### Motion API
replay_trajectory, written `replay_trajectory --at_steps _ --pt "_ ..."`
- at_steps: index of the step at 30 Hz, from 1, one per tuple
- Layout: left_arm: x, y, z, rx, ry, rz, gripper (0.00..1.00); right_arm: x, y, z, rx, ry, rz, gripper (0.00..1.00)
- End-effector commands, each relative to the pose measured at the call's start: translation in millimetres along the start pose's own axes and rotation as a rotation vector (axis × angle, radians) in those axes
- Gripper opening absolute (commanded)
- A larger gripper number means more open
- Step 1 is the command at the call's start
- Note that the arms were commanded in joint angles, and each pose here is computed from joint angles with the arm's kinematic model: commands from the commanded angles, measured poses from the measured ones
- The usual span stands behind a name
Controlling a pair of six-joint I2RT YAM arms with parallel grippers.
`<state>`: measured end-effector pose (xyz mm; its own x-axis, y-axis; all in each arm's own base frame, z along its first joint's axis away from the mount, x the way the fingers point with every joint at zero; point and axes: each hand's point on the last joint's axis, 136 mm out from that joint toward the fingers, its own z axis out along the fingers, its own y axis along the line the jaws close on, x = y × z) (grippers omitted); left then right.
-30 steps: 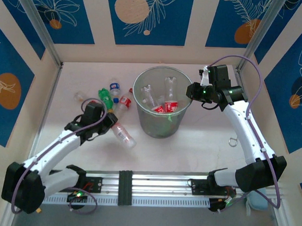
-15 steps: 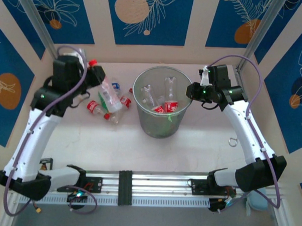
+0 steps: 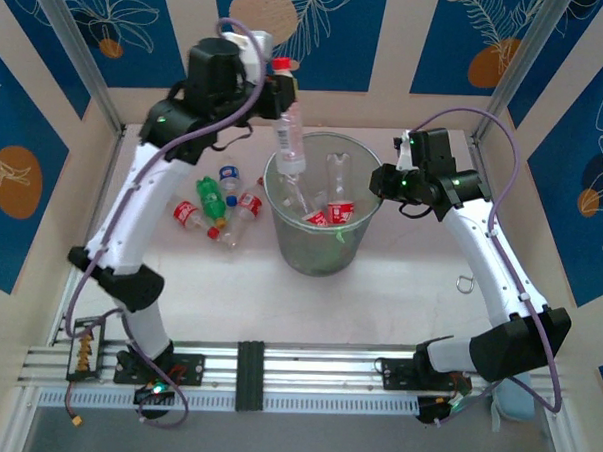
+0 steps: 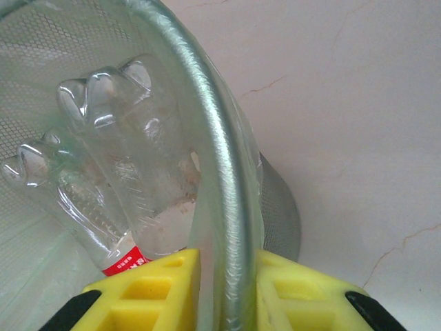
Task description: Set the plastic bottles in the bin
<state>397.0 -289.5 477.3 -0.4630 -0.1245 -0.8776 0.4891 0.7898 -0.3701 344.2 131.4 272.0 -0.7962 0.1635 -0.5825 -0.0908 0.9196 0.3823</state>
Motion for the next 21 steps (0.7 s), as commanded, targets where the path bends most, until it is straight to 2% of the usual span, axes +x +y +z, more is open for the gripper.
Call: replay_trajectory --at_steps 1,5,12,21 --pt "28 -16 22 0.045 0.093 0.038 0.11 18 8 5 -0.022 0.085 -0.020 0.24" --pt "71 -20 49 0.037 0.207 0.047 0.11 17 8 4 -0.019 0.082 -0.023 0.24" --pt "148 -6 79 0.018 0.334 -0.072 0.05 18 9 6 -0.017 0.086 -0.025 0.24" --pt "210 11 94 -0.005 0.403 -0.189 0.04 19 9 9 -0.009 0.091 -0.027 0.24"
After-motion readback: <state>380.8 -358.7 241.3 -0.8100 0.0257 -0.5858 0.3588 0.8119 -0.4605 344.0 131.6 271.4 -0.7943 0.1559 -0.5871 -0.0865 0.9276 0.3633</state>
